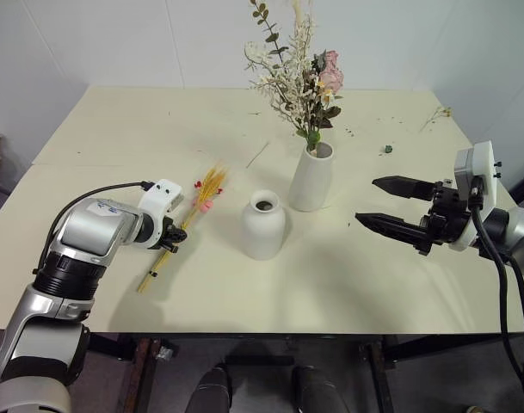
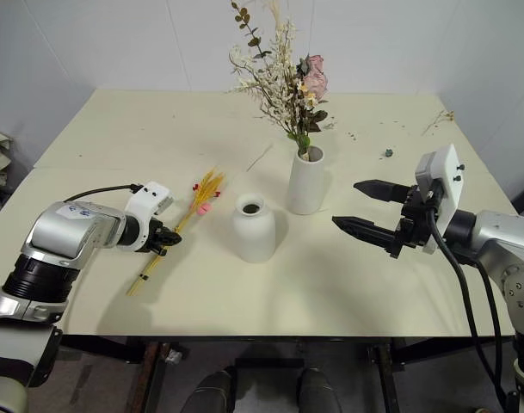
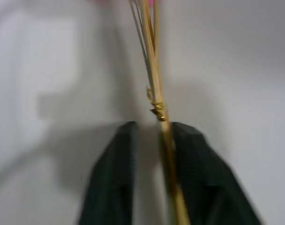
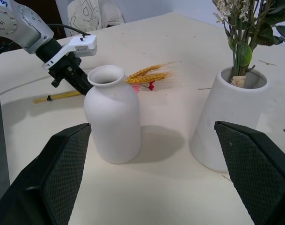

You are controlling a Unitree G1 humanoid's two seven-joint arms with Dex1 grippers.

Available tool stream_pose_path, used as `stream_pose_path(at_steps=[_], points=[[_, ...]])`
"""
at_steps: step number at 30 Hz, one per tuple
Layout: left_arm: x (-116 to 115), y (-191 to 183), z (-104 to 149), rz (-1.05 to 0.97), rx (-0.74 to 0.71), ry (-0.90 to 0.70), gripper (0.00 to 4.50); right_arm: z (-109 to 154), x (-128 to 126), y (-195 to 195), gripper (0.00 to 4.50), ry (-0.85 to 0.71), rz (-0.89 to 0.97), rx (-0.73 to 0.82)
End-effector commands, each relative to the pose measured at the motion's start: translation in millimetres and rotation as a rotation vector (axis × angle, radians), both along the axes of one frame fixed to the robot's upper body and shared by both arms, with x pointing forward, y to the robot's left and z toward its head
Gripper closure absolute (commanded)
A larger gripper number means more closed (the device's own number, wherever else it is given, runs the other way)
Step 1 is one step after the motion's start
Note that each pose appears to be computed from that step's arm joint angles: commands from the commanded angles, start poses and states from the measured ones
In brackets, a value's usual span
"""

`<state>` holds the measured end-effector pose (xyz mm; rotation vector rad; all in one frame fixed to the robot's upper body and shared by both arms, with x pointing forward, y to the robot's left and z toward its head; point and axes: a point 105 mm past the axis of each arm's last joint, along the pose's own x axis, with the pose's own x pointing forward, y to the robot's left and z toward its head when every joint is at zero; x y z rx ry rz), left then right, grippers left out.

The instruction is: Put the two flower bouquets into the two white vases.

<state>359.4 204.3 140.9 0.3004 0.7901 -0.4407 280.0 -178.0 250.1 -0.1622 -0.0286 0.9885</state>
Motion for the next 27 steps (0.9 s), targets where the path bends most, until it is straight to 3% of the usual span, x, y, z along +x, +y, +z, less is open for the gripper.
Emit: stream_pose_path(at_steps=[1,5,10,14,17,22,25,27], points=[[-1,0,-14,0.002,-0.007,0.04,4.46,12,-3,1,0.0,-0.067,-0.001,0.0],[15,-1,8,0.008,-0.069,-0.086,4.46,12,-2,1,0.0,-0.07,-0.004,0.002],[36,-5,53,0.002,-0.206,-0.343,4.46,12,-3,1,0.0,-0.072,-0.008,0.004],[37,-8,89,-0.115,-0.23,-0.568,4.46,12,-4,0,0.0,-0.073,-0.016,0.005],[37,-12,126,-0.173,-0.335,-0.782,4.46,12,-4,0,0.0,-0.075,-0.021,0.006],[20,-29,181,-0.347,-0.577,-1.044,4.46,12,-4,0,0.0,-0.081,-0.026,0.012],[-8,-36,215,-0.491,-0.844,-1.227,4.46,13,-7,1,0.0,-0.082,-0.016,0.026],[-19,-39,221,-0.547,-0.916,-1.262,4.46,14,-12,3,0.0,-0.081,0.01,0.049]])
